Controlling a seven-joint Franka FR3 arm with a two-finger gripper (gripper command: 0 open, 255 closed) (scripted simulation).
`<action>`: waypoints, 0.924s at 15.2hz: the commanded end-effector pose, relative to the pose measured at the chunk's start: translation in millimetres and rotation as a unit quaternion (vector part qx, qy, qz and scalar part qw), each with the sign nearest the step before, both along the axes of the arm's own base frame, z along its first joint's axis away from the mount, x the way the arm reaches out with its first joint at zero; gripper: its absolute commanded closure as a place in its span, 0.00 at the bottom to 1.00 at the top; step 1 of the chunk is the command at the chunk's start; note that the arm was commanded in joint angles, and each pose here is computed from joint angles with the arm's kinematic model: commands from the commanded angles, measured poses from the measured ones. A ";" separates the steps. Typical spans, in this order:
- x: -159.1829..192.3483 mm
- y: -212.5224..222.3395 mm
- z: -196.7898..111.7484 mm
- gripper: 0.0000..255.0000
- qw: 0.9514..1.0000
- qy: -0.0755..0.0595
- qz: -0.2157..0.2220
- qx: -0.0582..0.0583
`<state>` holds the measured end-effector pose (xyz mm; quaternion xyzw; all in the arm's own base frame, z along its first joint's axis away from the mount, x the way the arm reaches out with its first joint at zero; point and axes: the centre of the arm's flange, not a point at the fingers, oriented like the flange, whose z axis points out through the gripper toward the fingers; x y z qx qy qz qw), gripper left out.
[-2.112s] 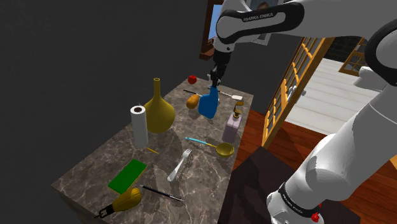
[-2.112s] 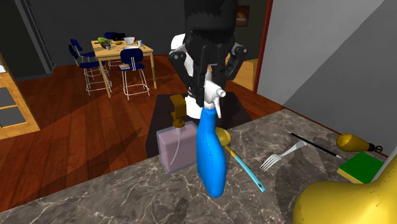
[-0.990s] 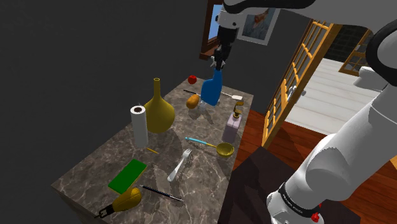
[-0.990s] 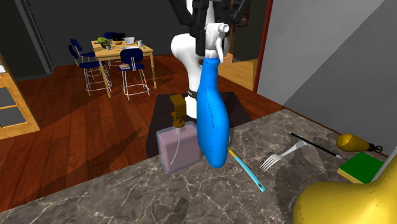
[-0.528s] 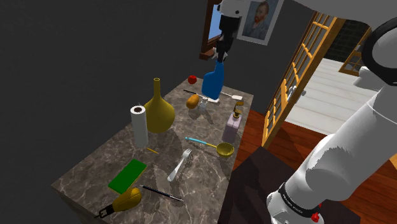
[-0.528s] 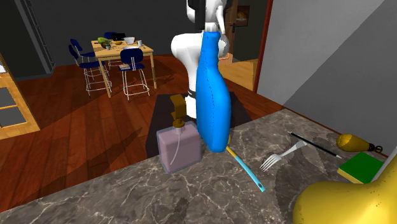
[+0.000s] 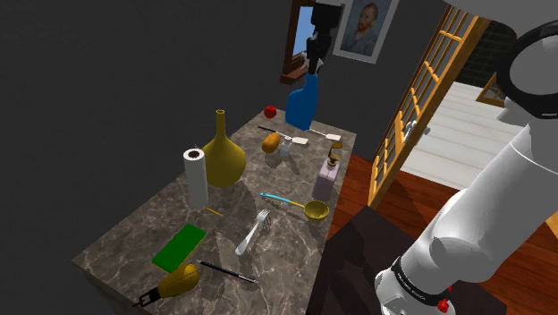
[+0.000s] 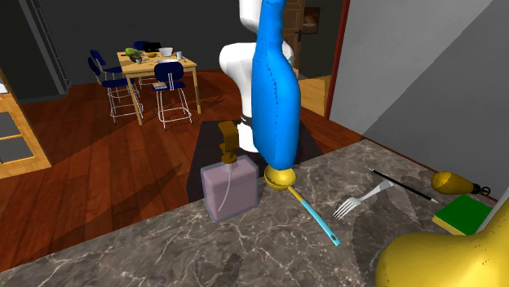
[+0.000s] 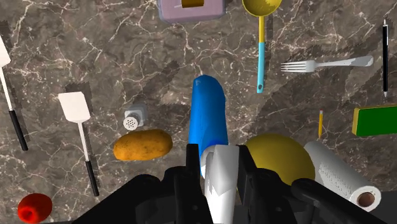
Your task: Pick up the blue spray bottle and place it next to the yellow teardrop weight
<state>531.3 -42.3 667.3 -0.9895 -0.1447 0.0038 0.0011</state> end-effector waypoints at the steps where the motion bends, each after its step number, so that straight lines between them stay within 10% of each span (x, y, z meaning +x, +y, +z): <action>1: -0.1 -1.3 10.3 1.00 1.000 0.000 0.000 0.000; 14: -11.2 22.7 66.9 1.00 1.000 0.000 0.000 0.000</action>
